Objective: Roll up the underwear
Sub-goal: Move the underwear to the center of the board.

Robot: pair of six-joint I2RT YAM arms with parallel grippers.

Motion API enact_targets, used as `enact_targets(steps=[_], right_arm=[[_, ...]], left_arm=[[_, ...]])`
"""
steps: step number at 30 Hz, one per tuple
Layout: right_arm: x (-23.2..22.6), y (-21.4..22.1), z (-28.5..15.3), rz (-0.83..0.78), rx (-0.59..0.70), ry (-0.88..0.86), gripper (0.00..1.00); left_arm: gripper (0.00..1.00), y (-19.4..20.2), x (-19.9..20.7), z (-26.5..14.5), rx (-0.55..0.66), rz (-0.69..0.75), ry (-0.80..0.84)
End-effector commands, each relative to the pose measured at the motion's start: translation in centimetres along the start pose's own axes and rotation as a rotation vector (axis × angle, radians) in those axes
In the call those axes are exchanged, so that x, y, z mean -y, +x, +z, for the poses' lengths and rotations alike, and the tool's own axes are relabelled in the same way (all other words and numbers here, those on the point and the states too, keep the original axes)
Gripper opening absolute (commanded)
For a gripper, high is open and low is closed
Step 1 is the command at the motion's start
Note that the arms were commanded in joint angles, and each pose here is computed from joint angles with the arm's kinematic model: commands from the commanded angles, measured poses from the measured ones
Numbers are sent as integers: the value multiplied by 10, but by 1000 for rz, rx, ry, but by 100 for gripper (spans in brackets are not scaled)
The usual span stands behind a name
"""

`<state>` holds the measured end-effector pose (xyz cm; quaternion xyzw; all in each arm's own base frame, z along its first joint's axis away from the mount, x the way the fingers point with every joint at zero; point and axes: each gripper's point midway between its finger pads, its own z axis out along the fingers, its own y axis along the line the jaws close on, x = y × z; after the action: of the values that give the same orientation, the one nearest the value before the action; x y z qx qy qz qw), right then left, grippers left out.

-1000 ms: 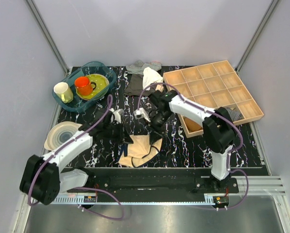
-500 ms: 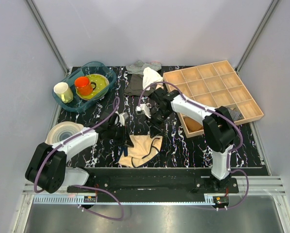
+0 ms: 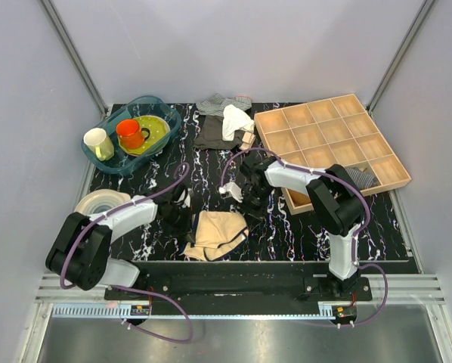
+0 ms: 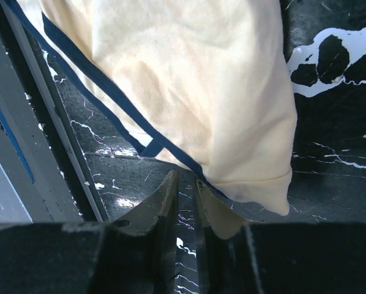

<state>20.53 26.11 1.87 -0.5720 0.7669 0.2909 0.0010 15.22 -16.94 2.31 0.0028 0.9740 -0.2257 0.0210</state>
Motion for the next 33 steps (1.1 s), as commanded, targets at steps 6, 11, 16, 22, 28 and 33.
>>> enact_targets(steps=[6, 11, 16, 22, 28, 33], right_arm=[[-11, -21, -17, -70, 50, -7, 31], [-30, -45, -48, -146, 111, -45, 32], [-36, -61, -57, -167, 159, -68, 33], [-33, -60, -49, -155, 138, -96, 34], [4, -60, -28, -79, 104, -3, 33], [25, -37, -4, -18, 24, 43, 31]], left_arm=[[1, -25, -1, -9, 75, 11, -18], [3, -33, 1, -12, 81, 17, 13], [15, -45, 13, -31, 149, 62, 56], [24, -57, 20, -56, 240, 131, 94], [29, -75, 42, -56, 274, 167, 203], [28, -76, 49, -31, 179, 145, 250]])
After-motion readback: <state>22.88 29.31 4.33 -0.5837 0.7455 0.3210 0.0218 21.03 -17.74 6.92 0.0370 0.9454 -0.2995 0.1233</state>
